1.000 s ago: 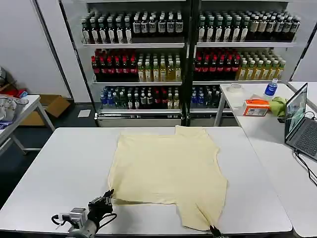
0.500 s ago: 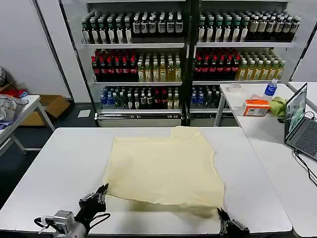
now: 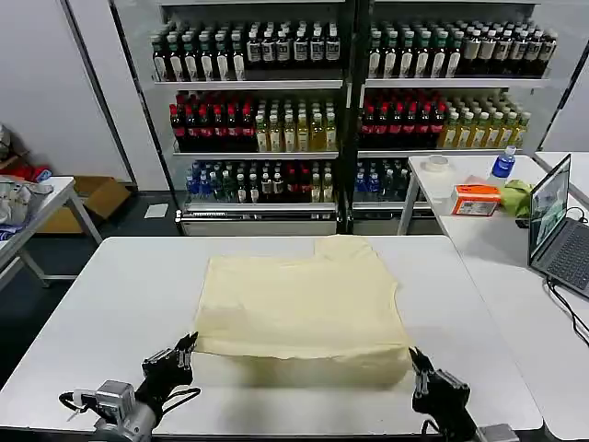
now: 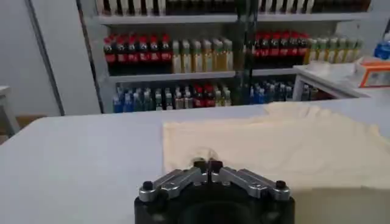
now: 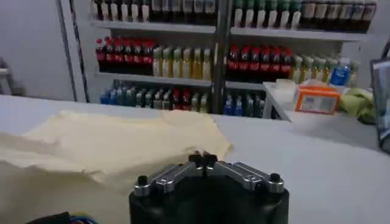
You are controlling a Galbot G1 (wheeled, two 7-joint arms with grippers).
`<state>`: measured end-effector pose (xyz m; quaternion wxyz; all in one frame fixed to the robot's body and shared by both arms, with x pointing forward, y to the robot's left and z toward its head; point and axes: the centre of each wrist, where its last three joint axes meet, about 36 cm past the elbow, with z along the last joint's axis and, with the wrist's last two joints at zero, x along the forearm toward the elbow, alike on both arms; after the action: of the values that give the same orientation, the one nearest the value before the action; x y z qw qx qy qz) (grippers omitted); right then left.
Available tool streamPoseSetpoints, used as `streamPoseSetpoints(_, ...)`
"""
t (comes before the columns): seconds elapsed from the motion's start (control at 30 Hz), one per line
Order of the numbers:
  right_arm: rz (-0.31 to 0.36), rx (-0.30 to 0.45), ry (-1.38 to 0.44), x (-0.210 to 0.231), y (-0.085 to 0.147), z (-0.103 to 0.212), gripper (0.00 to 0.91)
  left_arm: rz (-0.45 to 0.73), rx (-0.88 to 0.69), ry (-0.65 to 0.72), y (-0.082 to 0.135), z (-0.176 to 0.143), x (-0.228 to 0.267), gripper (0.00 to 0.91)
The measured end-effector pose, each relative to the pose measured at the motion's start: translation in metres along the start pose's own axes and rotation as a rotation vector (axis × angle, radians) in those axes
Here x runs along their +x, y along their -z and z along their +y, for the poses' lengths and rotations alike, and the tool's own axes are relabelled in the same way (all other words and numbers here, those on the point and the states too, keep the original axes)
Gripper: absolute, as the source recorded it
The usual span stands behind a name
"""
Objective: Fold and organize the clothes.
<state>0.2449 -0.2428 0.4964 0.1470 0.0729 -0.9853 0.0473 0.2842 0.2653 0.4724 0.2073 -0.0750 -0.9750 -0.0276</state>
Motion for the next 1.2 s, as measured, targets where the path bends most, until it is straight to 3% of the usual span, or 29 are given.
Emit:
streamPoseSetpoints(1.13, -0.035, 0.081, 0.069, -0.152, 0.014, -0.011, 0.000, 0.048, -0.128, -0.007, -0.002, 0.020, -0.100, 0.010)
streamPoseSetpoints(1.2, -0.024, 0.085, 0.070, -0.158, 0.011, -0.009, 0.000, 0.051, -0.131, -0.005, -0.002, 0.021, -0.106, 0.121)
